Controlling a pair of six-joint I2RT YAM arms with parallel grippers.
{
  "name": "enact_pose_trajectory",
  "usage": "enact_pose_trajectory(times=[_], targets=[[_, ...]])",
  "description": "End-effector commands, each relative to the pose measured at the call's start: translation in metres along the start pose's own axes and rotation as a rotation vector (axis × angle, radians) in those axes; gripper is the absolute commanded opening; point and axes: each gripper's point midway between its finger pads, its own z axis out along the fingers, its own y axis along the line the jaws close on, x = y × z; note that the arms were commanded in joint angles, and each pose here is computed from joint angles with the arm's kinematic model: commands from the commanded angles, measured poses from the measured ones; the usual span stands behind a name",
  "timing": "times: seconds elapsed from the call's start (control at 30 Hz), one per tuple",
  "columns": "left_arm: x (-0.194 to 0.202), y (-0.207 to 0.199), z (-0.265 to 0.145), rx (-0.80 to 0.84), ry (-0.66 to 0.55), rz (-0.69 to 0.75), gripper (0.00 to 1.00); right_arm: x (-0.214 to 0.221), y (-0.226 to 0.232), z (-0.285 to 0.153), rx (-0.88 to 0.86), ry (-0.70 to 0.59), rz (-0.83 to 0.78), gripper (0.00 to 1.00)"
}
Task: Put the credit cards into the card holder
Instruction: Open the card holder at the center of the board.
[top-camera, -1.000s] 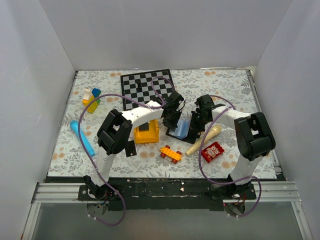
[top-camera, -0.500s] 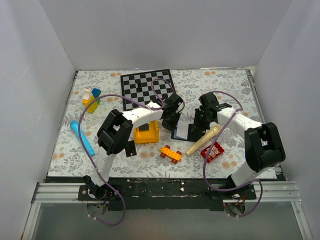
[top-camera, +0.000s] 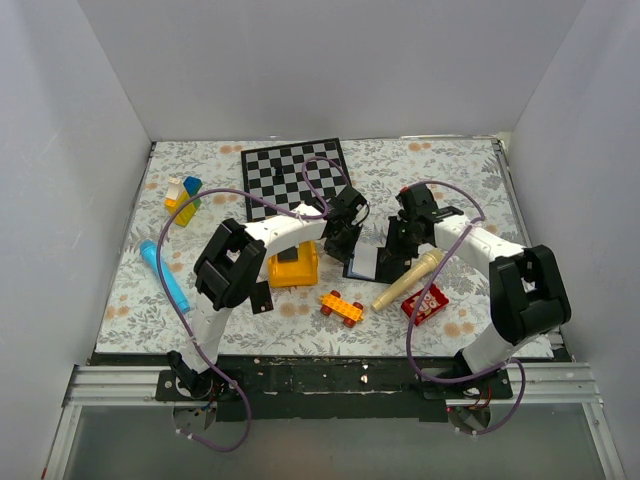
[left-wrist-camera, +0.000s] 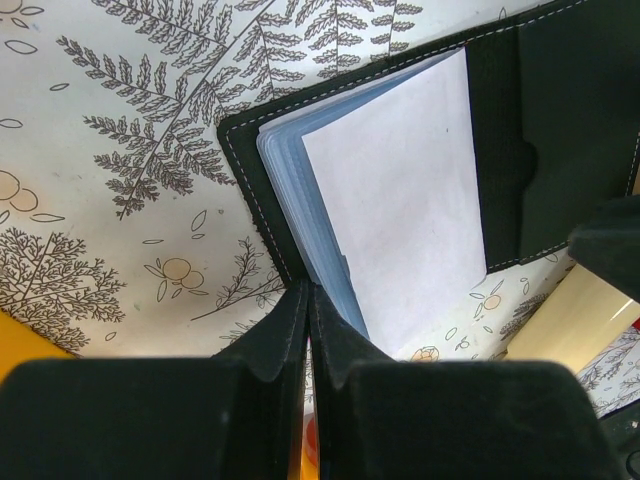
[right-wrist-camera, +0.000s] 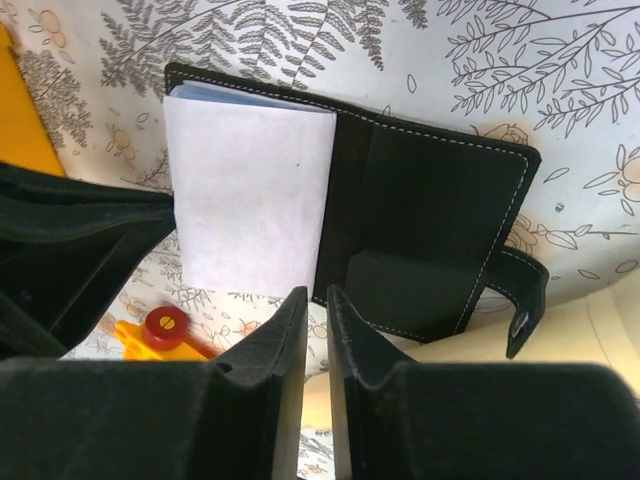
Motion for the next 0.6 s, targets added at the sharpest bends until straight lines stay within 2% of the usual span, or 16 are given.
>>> enact_pose_trajectory(times=[0.0, 0.23, 0.57], targets=[[-0.011, -0.009, -0.009, 0.028, -0.041, 0.007, 0.0, -0.004, -0.001, 0.013, -0.001, 0.004, 0.006, 0.17], [-0.013, -0.011, -0.012, 0.037, -0.047, 0.005, 0.0, 0.004, -0.013, 0.038, 0.036, 0.057, 0.014, 0.08], [-0.016, -0.025, -0.012, 0.089, -0.049, 0.009, 0.0, 0.015, -0.018, 0.051, 0.033, 0.094, 0.028, 0.04]])
